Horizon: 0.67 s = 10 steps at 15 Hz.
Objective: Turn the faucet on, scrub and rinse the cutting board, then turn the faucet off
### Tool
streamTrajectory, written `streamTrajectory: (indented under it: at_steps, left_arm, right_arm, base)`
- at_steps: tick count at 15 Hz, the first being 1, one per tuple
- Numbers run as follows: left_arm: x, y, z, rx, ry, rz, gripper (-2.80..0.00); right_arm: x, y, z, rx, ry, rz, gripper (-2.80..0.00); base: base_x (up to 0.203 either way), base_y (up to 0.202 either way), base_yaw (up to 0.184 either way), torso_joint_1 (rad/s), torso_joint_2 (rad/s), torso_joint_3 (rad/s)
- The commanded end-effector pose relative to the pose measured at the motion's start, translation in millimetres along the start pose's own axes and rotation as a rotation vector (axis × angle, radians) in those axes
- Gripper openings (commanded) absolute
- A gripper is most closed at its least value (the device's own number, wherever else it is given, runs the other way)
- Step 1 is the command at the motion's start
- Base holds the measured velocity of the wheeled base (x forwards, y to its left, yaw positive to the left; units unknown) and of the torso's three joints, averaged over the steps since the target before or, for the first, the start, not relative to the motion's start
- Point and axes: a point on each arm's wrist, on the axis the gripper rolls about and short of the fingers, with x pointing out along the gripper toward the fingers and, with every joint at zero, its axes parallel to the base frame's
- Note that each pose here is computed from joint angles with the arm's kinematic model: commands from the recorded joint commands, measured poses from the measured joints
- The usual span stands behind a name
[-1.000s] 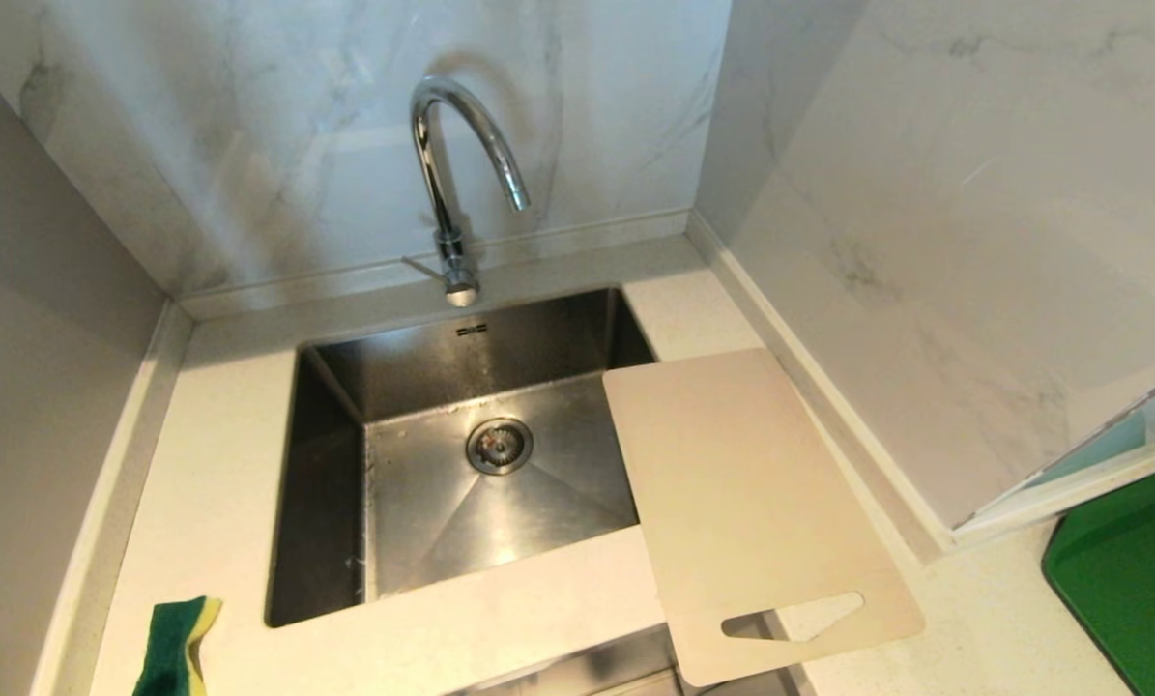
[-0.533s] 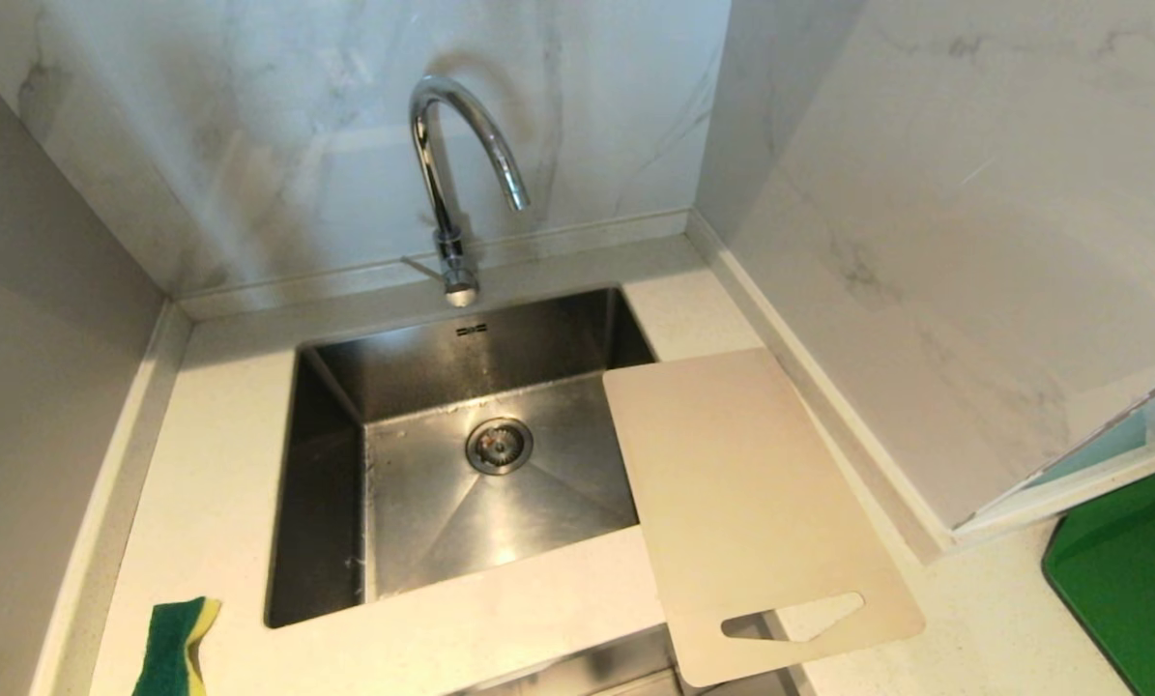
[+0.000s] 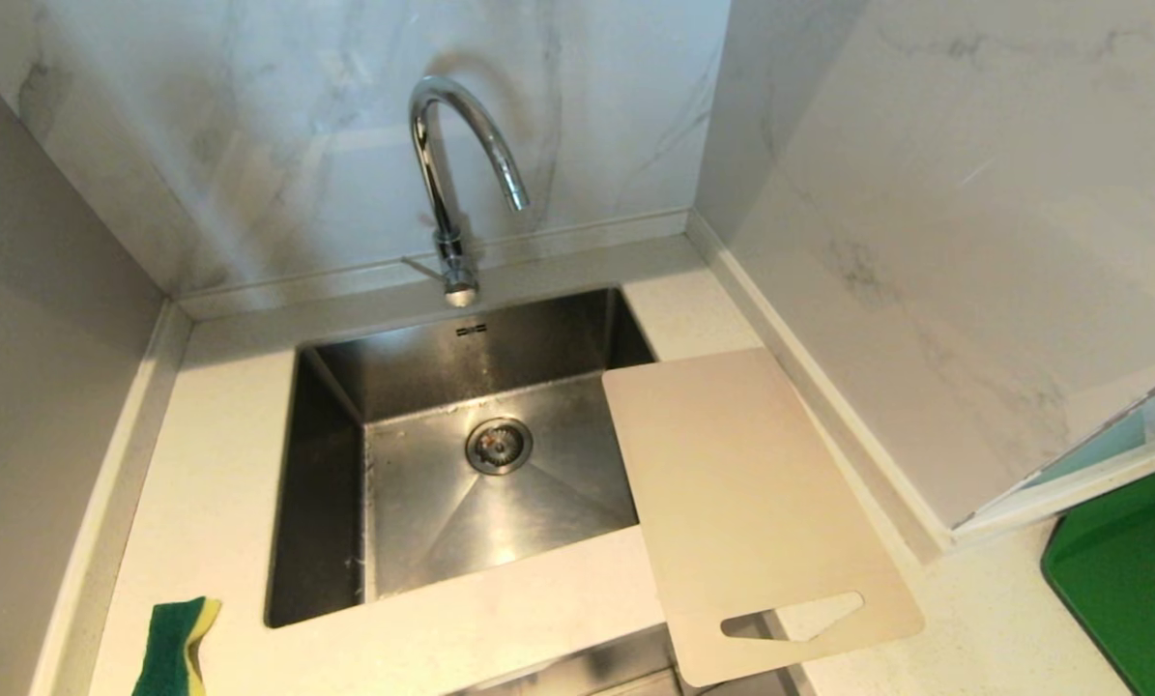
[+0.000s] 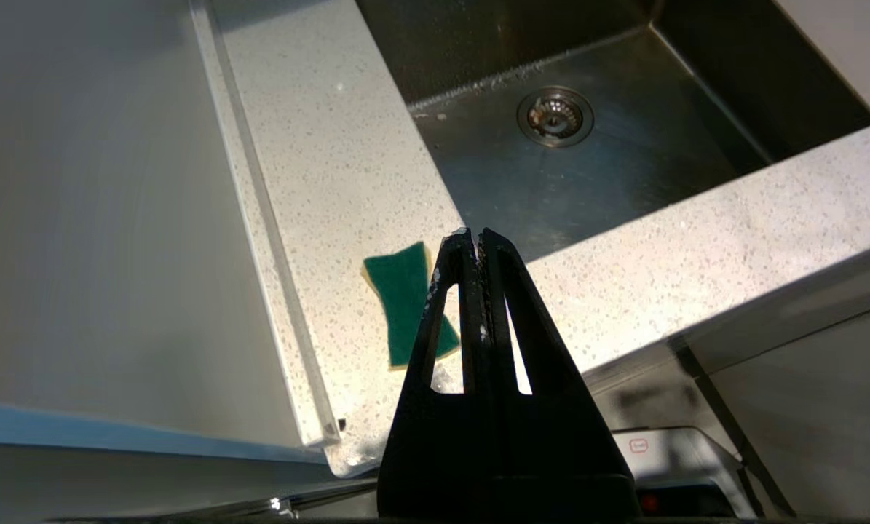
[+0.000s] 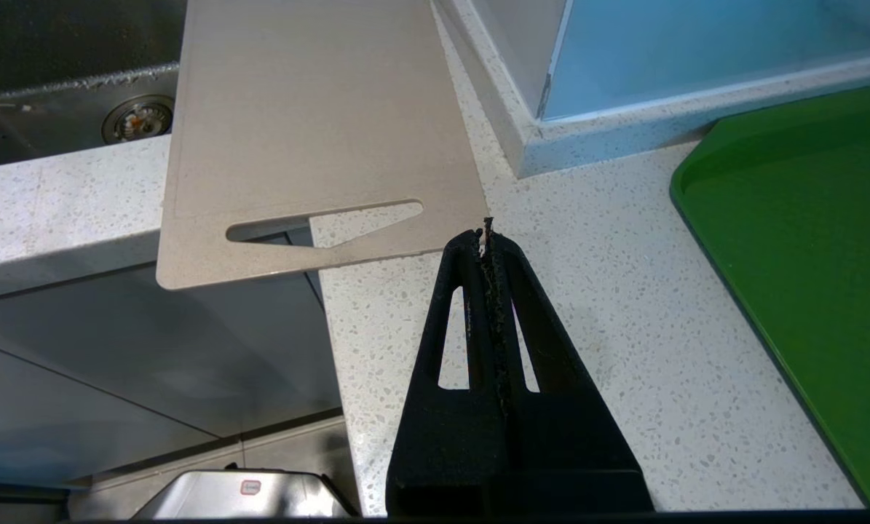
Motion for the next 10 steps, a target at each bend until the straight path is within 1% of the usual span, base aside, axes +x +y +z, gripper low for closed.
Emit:
streamTrajectory:
  at_steps: [1, 3, 4, 5, 6, 8, 10]
  left_arm:
    - [-3.3, -0.3, -6.2, 0.01, -0.025, -0.014, -2.8]
    - [-6.6, -0.3, -7.1, 0.013, -0.07, -0.004, -2.8]
    - [-11.2, -0.7, -12.3, 0.02, -0.101, -0.003, -2.8]
    - [-13.1, -0.9, -17.8, 0.021, -0.116, 0.003, -2.8]
    - [-13.2, -0.2, -18.2, 0.005, -0.126, 0.031, -2.8]
    - [-18.5, -0.7, -20.0, 0.008, -0.178, 0.031, -2.8]
    - [-11.1, -1.1, -37.7, 0.009, -0.17, 0.038, -2.8]
  right_arm:
    - [0.1, 0.0, 0.1, 0.0, 0.001, 0.0, -2.8]
    - [0.1, 0.0, 0.1, 0.0, 0.001, 0.0, -2.8]
    - [0.1, 0.0, 0.1, 0.0, 0.001, 0.0, -2.8]
    - [0.0, 0.0, 0.0, 0.0, 0.0, 0.0, -2.8]
    - [0.1, 0.0, 0.1, 0.0, 0.001, 0.0, -2.8]
    - [0.1, 0.0, 0.1, 0.0, 0.001, 0.0, -2.8]
    - [0.0, 0.0, 0.0, 0.0, 0.0, 0.0, -2.8]
  base:
    - [0.0, 0.0, 0.0, 0.0, 0.0, 0.0]
    - [0.0, 0.0, 0.0, 0.0, 0.0, 0.0]
    - [0.0, 0.0, 0.0, 0.0, 0.0, 0.0]
    - [0.0, 0.0, 0.0, 0.0, 0.0, 0.0]
    - [0.0, 0.0, 0.0, 0.0, 0.0, 0.0]
    - [0.0, 0.0, 0.0, 0.0, 0.0, 0.0]
    - [0.0, 0.0, 0.0, 0.0, 0.0, 0.0]
